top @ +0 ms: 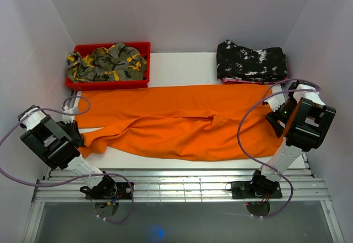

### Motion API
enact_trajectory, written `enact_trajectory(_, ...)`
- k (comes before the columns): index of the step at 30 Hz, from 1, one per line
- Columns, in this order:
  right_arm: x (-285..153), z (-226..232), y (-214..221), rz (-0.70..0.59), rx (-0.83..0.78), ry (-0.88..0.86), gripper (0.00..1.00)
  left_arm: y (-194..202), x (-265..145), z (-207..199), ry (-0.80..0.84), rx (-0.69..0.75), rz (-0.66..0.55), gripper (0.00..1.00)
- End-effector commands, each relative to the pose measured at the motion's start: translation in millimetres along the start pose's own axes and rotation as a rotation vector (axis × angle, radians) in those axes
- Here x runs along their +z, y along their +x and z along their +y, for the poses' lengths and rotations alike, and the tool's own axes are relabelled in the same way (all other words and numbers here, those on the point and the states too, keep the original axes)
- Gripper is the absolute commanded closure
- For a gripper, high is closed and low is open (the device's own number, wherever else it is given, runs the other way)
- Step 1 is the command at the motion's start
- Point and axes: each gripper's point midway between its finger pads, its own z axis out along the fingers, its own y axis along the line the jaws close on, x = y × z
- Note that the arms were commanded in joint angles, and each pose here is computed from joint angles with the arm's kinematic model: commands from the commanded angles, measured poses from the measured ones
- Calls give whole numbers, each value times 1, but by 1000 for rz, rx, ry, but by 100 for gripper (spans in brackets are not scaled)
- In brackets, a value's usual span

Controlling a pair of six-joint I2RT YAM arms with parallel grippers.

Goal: Fold and stack the trousers
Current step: Flatten the trousers out

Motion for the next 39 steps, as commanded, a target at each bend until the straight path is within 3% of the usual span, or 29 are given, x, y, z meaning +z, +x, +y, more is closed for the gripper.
enact_trajectory(1,-32,2,-17,-123,4,-8,23,5,-3,-20,101,-210,-54,100)
enact_trajectory(8,-29,20,30,-70,140,-98,19,-1,14,-37,266,-453,-111,100)
enact_trajectory(18,22,50,62,32,227,-161,21,12,16,-3,206,-626,-140,100)
enact_trajectory(19,27,45,61,30,228,-142,25,13,16,-1,203,-642,-136,100)
enact_trajectory(23,33,33,63,29,218,-100,92,18,12,13,171,-670,-118,92)
enact_trajectory(31,-4,-22,66,9,218,19,92,16,-12,66,-57,-577,-106,84)
enact_trajectory(34,-3,-15,64,6,222,-23,92,14,-17,80,-109,-547,-116,70)
enact_trajectory(37,3,-3,67,29,216,-52,92,10,-24,84,-139,-488,-131,50)
enact_trajectory(38,5,-1,69,38,211,-54,82,10,-25,83,-143,-466,-131,44)
enact_trajectory(39,4,1,71,45,203,-52,75,11,-31,83,-175,-419,-134,31)
